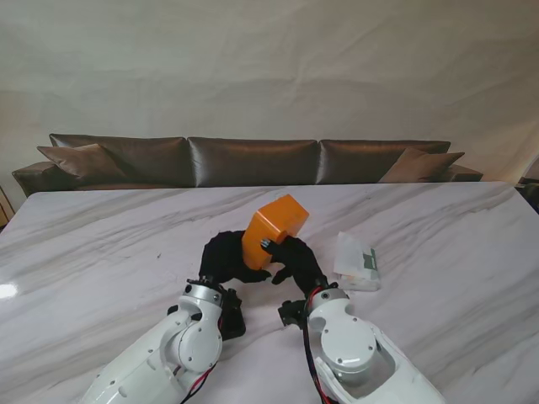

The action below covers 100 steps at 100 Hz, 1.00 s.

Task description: Refill a tissue box and feed the first sheet

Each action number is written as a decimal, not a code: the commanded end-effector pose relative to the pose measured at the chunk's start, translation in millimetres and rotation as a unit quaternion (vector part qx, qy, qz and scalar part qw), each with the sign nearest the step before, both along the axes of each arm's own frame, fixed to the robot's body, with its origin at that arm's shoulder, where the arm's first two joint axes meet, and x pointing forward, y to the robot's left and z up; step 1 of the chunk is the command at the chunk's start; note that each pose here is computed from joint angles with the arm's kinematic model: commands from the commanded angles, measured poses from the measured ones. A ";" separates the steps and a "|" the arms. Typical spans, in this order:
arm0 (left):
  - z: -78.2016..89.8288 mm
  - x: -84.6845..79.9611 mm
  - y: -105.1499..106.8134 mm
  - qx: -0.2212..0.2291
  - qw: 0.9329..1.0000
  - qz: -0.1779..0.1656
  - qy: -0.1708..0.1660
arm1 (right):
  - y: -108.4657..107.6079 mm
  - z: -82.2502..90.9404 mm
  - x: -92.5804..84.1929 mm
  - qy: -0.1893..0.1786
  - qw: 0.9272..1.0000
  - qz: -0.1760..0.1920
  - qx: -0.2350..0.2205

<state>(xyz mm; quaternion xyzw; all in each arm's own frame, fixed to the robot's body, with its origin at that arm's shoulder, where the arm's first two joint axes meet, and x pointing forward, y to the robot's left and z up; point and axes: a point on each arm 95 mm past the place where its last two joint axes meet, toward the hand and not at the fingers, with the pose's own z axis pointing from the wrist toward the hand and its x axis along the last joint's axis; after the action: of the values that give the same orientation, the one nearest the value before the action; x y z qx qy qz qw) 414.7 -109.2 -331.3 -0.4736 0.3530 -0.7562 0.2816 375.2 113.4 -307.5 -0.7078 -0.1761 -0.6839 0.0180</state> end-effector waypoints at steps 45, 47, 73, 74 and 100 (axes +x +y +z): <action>16.9 15.0 16.3 0.029 0.999 0.033 -0.002 | -32.9 -22.9 -15.2 0.036 0.998 -0.029 -0.042; 17.1 16.5 17.6 0.038 0.999 0.032 -0.001 | -33.9 -22.8 -15.8 0.035 0.998 -0.030 -0.045; 17.8 41.0 27.2 0.158 0.987 -0.005 0.023 | -44.1 -20.3 -25.3 0.013 0.995 -0.050 -0.089; 17.7 42.0 27.4 0.163 0.986 -0.007 0.024 | -44.5 -20.2 -25.6 0.012 0.995 -0.051 -0.090; 11.5 60.7 21.6 0.249 0.966 -0.045 0.056 | -53.3 -20.7 -32.5 -0.005 0.991 -0.071 -0.112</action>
<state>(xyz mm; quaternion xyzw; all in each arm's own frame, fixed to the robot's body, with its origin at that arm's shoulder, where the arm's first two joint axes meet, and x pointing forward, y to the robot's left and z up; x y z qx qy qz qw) 471.9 -85.7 -320.0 -0.4089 0.5597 -0.6349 0.3412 346.4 60.9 -326.6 -0.7138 -0.2003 -0.6621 -0.1094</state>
